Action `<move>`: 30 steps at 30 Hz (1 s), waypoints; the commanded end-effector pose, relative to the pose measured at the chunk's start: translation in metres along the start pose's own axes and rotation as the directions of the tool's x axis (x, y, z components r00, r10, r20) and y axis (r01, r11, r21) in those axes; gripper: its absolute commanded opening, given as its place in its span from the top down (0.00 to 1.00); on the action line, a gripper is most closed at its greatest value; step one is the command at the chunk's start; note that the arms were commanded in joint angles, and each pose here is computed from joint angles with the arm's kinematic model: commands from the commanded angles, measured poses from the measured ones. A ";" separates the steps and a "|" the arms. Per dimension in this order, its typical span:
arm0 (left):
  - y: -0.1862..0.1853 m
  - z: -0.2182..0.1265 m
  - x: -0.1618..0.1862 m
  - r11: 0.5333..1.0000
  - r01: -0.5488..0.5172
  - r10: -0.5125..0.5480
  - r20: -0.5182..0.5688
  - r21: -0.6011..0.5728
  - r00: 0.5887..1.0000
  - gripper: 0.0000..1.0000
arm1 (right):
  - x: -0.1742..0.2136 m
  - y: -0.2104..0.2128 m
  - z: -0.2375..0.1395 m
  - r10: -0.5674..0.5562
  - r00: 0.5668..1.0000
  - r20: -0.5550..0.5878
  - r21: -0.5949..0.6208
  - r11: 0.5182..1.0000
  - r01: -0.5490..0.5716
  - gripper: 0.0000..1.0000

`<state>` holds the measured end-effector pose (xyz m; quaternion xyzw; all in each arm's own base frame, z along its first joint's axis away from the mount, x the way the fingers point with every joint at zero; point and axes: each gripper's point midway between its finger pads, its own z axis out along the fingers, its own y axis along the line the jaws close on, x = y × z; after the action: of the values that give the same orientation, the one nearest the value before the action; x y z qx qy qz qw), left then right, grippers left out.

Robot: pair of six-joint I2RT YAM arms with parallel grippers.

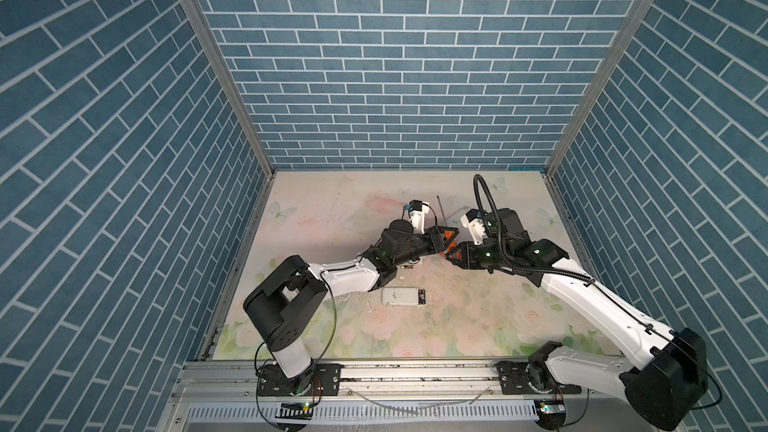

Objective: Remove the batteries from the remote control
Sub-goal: 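Close the left gripper on the screwdriver handle while the right gripper holds it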

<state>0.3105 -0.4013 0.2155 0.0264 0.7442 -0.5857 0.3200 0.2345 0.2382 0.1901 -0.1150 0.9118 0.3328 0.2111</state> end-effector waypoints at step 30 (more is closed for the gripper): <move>0.007 -0.006 -0.011 0.999 0.026 -0.027 0.027 0.018 0.999 0.76 | -0.032 0.026 0.001 -0.057 0.996 0.063 -0.058 0.996 0.061 1.00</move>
<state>0.3251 -0.3899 0.2194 0.0007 0.7356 -0.5946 0.3244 0.2412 0.2488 0.1883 -0.1210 0.9116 0.3347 0.2058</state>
